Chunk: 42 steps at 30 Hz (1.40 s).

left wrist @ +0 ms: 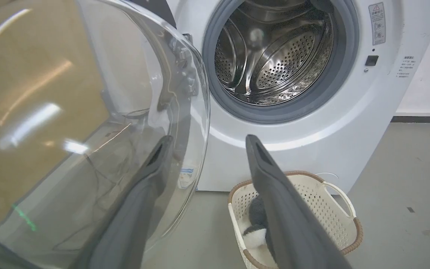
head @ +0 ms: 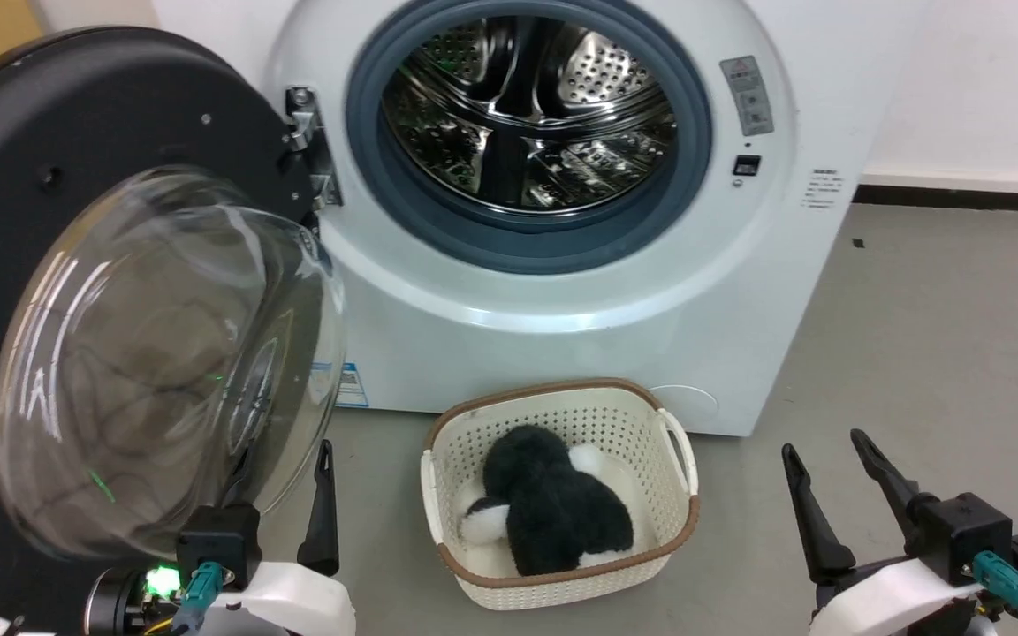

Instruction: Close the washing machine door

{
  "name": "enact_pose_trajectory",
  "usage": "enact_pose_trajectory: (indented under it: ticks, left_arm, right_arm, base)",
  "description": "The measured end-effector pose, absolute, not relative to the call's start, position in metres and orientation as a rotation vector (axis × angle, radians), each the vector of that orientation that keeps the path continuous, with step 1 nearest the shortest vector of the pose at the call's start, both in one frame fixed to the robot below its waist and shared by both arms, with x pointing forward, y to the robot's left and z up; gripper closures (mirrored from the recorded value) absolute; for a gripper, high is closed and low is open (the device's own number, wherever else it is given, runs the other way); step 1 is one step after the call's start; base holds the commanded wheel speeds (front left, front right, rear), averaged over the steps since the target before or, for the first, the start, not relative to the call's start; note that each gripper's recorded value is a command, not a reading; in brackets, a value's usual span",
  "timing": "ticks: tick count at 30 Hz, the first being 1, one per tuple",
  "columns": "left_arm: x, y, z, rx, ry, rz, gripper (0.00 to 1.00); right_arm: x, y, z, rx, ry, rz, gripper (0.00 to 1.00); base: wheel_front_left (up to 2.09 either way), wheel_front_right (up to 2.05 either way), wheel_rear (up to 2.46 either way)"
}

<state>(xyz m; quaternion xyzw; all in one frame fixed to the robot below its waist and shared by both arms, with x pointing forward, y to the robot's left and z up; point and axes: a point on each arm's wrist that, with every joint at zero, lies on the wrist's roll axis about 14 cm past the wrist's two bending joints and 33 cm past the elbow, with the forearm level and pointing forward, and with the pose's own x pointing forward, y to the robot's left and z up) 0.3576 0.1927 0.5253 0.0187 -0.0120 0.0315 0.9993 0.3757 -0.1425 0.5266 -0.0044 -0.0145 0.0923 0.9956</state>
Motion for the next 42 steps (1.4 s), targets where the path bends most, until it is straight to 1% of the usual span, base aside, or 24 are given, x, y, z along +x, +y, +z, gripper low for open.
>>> enact_pose_trajectory:
  ticks: [27, 42]
  left_arm:
    - [0.314, 0.24, 0.529, 0.034, -0.07, 0.232, 0.0]
    - [0.291, 0.261, 0.525, 0.031, -0.074, 0.326, 0.0]
  right_arm:
    - [0.388, -0.086, 0.532, 0.023, -0.074, 0.35, 0.0]
    - [0.39, -0.052, 0.524, 0.039, -0.067, 0.447, 0.0]
  base:
    - [0.0, 0.0, 0.0]
    - [0.0, 0.0, 0.0]
